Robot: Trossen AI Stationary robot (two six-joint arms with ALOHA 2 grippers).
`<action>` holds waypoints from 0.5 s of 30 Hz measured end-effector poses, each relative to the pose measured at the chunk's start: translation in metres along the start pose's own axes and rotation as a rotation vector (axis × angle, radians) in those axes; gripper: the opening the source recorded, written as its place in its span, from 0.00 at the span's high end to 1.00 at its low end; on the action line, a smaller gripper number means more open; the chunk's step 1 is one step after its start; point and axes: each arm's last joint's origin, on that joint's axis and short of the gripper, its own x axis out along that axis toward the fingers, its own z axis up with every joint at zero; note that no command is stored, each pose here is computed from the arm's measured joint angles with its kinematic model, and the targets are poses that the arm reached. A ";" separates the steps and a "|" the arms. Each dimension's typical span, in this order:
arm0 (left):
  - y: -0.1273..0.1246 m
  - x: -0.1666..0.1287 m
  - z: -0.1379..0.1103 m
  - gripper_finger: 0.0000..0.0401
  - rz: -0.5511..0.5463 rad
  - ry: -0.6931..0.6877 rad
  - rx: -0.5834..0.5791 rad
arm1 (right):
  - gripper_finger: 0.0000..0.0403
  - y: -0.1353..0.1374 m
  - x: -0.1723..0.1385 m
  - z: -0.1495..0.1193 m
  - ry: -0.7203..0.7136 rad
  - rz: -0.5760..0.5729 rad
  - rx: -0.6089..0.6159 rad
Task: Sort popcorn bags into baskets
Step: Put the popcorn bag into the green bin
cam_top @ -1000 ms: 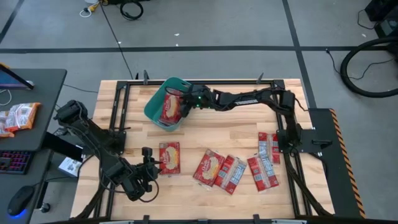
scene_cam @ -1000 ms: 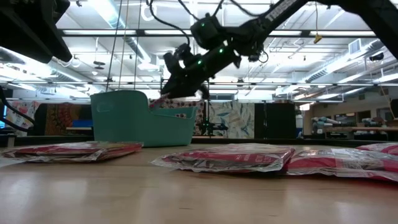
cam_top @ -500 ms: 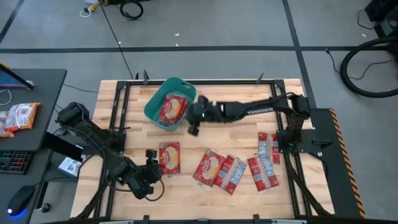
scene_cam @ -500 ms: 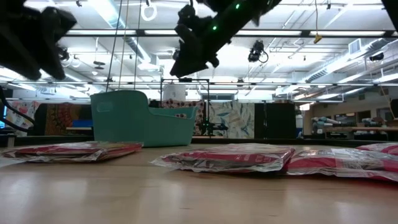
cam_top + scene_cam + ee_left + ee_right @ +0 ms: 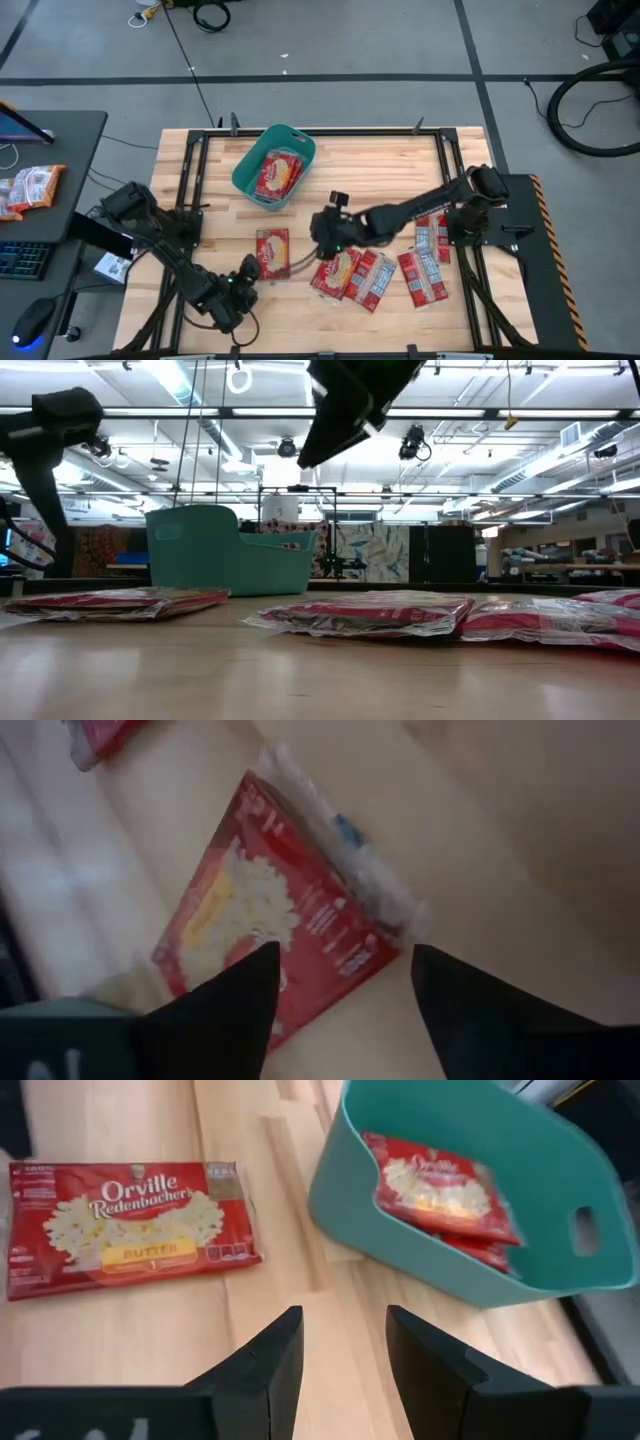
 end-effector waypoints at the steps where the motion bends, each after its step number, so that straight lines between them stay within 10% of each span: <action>1: -0.001 0.002 0.000 0.40 0.007 0.009 0.034 | 0.63 0.005 -0.004 -0.001 -0.010 -0.012 -0.005; 15: -0.003 0.028 -0.001 0.43 0.026 0.094 0.109 | 0.63 0.029 -0.023 -0.005 -0.052 -0.019 0.015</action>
